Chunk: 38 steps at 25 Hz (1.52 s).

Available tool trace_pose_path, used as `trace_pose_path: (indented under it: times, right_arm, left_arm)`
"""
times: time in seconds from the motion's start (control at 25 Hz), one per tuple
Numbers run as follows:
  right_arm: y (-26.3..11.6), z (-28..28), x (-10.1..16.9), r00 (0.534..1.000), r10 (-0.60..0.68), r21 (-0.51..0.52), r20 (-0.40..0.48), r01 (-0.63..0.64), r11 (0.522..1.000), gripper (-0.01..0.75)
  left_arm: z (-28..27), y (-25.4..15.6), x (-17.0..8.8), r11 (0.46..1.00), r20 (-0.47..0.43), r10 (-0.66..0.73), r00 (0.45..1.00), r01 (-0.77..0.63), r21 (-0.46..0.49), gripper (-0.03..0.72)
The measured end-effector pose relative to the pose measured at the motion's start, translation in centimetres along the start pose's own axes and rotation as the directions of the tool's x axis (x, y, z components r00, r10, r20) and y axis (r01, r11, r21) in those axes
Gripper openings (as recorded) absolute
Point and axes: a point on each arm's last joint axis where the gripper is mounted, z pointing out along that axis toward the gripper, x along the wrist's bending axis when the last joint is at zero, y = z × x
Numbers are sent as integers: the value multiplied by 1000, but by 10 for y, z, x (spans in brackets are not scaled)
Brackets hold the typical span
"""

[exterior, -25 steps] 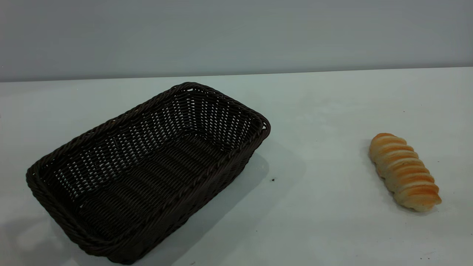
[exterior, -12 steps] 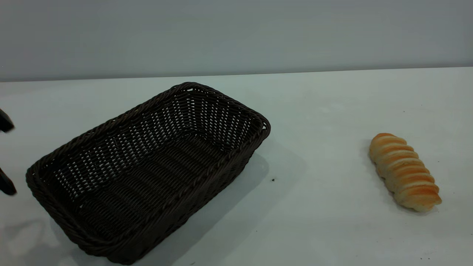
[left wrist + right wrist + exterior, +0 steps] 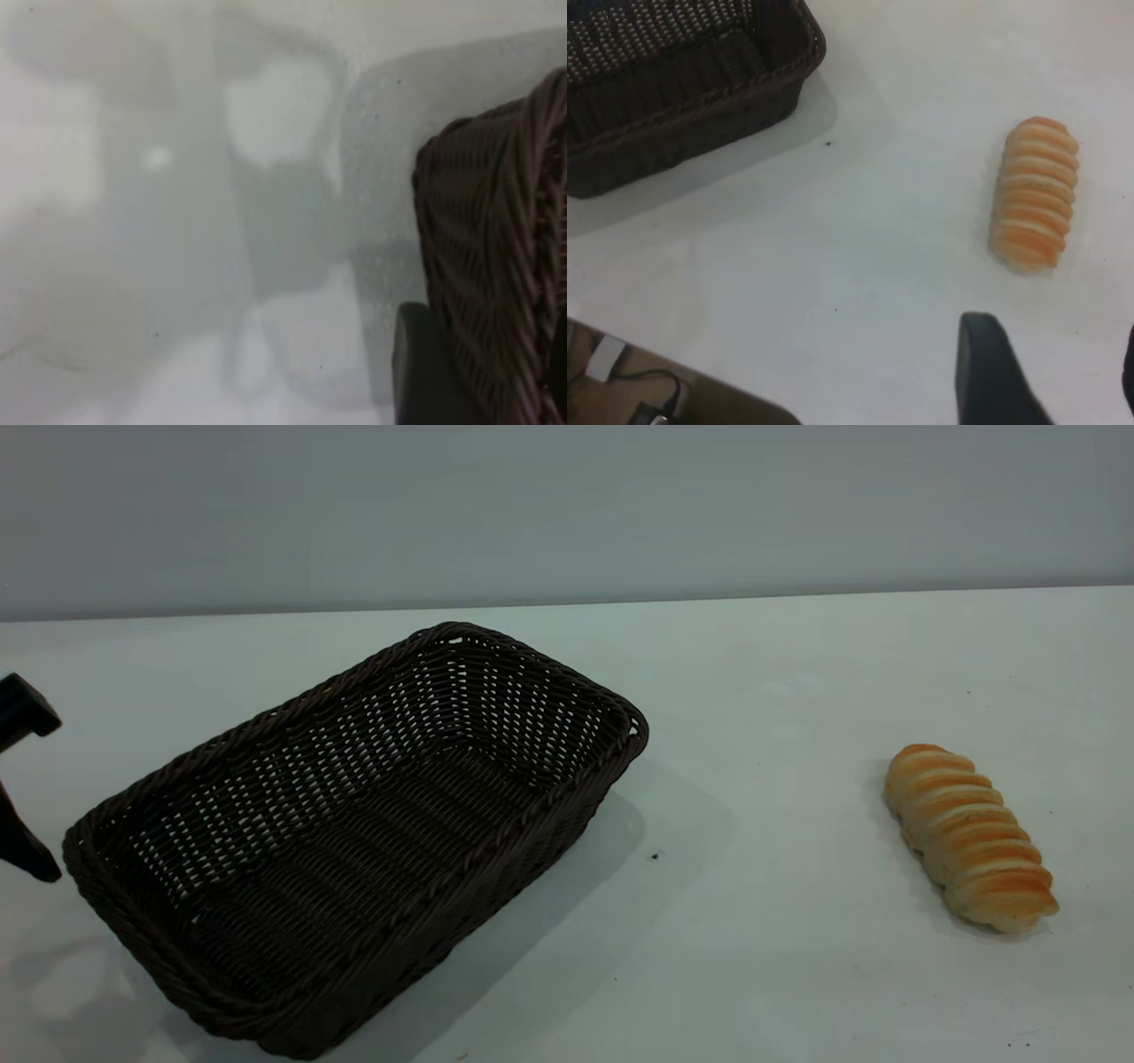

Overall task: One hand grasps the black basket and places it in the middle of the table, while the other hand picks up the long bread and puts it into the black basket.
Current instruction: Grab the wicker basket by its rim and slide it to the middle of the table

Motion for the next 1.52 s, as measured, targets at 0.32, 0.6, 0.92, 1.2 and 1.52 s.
trace_pose_path:
  times: [0.32,0.6,0.92,1.2,1.52]
  right_arm:
    - [0,0,0,1000,0,0,0,0,1000,346]
    - [0,0,0,1000,-3,0,-5,3,1000,346]
    - [-1,0,3,999,-27,3,-42,27,1000,346]
    - [-1,0,3,999,-27,3,-42,27,1000,326]
    - [-1,0,3,999,-27,3,-42,27,1000,294]
  left_arm:
    - [13,-3,3,999,-39,-17,999,18,40,390]
    - [19,-15,-9,998,-9,-32,999,33,53,443]
    - [20,-17,-9,996,-22,-53,998,55,71,486]
    - [27,-15,-10,997,-3,-60,998,61,43,488]
    - [54,-17,-5,995,-60,-68,996,72,62,469]
